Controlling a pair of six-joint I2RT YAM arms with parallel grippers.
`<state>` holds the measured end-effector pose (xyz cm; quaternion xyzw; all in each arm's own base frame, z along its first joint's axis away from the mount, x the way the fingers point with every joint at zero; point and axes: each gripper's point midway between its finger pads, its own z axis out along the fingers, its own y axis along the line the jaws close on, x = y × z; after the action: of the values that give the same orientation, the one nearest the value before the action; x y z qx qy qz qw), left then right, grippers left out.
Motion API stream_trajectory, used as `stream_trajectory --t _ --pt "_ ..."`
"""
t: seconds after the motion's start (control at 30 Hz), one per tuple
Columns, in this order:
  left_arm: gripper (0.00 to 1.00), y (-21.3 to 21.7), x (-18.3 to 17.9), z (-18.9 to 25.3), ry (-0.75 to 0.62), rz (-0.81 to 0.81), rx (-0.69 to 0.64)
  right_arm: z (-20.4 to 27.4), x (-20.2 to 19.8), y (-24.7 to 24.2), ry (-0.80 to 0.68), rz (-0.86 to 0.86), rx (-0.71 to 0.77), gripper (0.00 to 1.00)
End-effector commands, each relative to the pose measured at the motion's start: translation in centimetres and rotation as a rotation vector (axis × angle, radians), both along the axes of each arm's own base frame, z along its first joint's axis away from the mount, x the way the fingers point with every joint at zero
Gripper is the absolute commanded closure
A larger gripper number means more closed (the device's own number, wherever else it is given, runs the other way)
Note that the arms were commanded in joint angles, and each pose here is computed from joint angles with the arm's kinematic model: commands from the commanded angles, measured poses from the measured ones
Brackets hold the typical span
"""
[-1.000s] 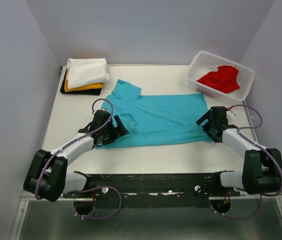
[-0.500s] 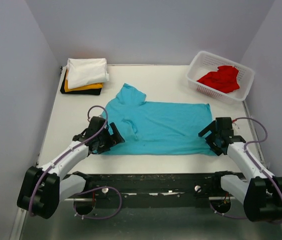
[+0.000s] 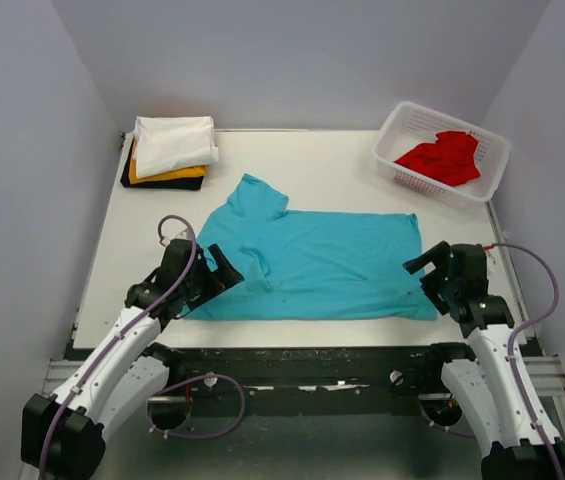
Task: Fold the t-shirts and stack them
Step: Fold the flattened tshirt in 1/3 of the way
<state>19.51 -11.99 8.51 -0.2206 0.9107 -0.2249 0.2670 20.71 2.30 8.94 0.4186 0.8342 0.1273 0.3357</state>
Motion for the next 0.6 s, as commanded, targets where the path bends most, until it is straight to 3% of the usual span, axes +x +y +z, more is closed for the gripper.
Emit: stream_trajectory --t 0.0,0.1,0.27,0.4,0.57 --pt "0.01 -6.1 2.8 4.6 -0.202 -0.198 -0.207 1.6 2.6 3.1 -0.088 0.186 0.084 0.0" --pt "0.01 -9.4 4.4 5.0 -0.211 -0.289 -0.244 0.2 4.1 6.8 -0.094 0.348 0.185 0.0" --pt "0.01 -12.8 5.6 2.6 -0.106 -0.356 -0.194 -0.2 5.3 11.6 -0.103 0.52 -0.001 0.0" --pt "0.01 -12.5 4.6 -0.8 -0.005 -0.327 -0.169 -4.2 3.7 12.8 0.009 0.558 0.047 0.0" --pt "0.01 -10.2 1.8 -4.2 0.075 -0.243 -0.129 -8.3 -0.1 10.8 0.148 0.512 0.03 0.0"
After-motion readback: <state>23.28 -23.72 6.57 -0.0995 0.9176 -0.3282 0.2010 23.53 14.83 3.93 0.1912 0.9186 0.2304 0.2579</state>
